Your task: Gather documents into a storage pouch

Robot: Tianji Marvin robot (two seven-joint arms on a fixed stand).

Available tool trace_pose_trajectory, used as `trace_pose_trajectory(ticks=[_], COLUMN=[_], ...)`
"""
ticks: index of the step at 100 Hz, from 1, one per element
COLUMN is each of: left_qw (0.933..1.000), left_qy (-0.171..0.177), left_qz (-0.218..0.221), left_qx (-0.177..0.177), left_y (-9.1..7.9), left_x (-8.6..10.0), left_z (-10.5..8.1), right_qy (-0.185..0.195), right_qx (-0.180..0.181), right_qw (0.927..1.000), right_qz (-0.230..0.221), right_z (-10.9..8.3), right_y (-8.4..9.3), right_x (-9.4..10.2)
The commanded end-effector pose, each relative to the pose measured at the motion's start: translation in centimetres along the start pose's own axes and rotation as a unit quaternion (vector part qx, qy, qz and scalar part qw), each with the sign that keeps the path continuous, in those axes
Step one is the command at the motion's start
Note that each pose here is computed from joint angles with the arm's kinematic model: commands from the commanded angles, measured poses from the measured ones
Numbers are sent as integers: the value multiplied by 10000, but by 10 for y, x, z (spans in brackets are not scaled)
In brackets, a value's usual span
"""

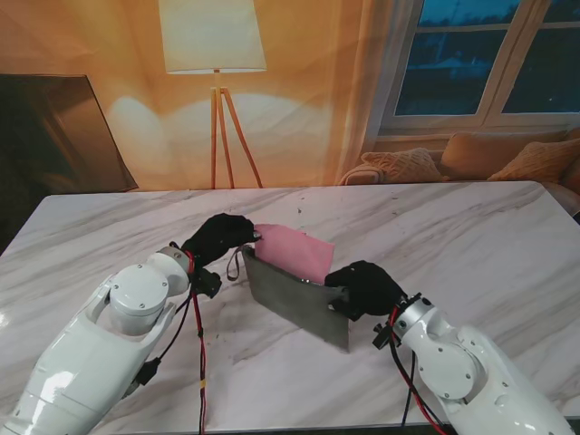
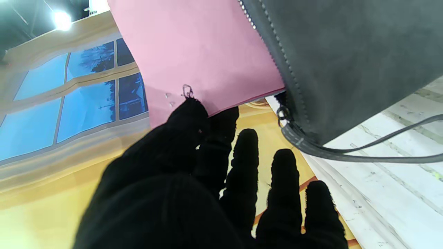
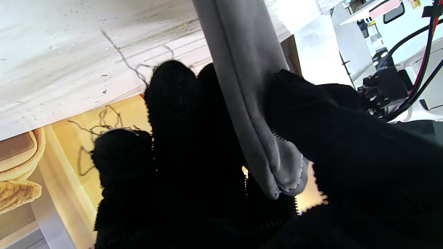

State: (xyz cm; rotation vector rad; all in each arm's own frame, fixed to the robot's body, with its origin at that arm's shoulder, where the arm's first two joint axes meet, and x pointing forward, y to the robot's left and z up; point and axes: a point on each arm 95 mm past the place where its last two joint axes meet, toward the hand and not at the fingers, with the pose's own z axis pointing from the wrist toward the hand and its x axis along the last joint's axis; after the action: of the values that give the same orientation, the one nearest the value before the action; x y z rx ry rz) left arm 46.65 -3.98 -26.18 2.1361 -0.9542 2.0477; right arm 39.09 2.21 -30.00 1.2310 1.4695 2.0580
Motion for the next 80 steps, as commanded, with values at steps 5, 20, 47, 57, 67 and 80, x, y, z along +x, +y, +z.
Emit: trace_pose_trajectory(ticks=[5,20,47,57,67,80], left_qw=[9998,9994,9989,9978,9972,9959], left_qy=[-48,-98,188,314,395,561], left_qz=[52,225,399,573,635,705], left_qx=[-210,-249,-129,-67,-28,-47], left_y=[0,-1,-7,-11,-14,-16], left_x=[-5,-8,2,9,15,25], left_z=[-5,-7,-8,-6,-2,5], right_qy=[-57,-61,-55,-46,-39,-23], right_qx=[87,89,142,155,161,176], right_qw=[9999,9999,9999,9998,9998,9998], right_qz=[50,24,73,90,118,130], right_z=[3,3,2,2,2,2], right_y=[-1,0,-2,-3,-3,-4], right_x=[1,1,2,3,4,5])
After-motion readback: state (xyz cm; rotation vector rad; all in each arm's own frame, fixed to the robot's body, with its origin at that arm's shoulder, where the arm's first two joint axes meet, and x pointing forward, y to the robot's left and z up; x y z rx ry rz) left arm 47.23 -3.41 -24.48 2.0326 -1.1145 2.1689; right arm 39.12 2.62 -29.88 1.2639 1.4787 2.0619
